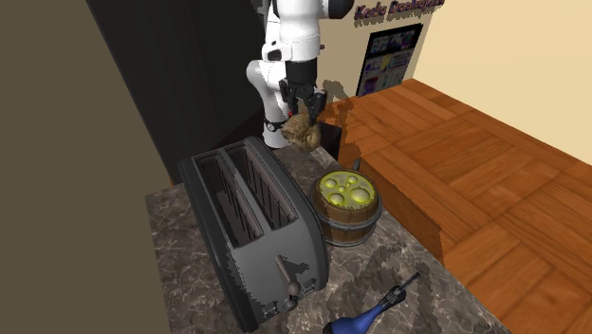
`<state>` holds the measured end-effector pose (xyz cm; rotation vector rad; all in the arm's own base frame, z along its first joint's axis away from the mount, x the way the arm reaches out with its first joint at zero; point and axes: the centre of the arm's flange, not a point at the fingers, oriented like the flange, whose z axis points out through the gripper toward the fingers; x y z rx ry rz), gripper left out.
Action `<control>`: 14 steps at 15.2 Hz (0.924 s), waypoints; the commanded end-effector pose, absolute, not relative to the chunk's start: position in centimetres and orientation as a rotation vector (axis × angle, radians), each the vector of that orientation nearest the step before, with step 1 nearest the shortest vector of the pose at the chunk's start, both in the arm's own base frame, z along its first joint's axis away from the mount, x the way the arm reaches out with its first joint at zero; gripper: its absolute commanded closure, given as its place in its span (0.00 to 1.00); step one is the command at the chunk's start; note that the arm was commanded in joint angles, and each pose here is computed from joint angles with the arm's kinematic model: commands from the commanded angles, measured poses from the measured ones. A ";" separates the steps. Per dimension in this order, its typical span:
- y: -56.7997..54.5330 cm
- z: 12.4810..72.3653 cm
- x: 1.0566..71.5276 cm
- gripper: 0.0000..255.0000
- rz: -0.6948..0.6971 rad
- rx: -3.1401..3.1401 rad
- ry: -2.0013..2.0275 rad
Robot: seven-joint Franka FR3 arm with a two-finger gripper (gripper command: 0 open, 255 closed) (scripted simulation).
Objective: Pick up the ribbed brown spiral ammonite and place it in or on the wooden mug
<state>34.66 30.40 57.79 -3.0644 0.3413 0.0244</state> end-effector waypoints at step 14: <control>32.5 64.8 36.0 1.00 0.024 -3.064 0.342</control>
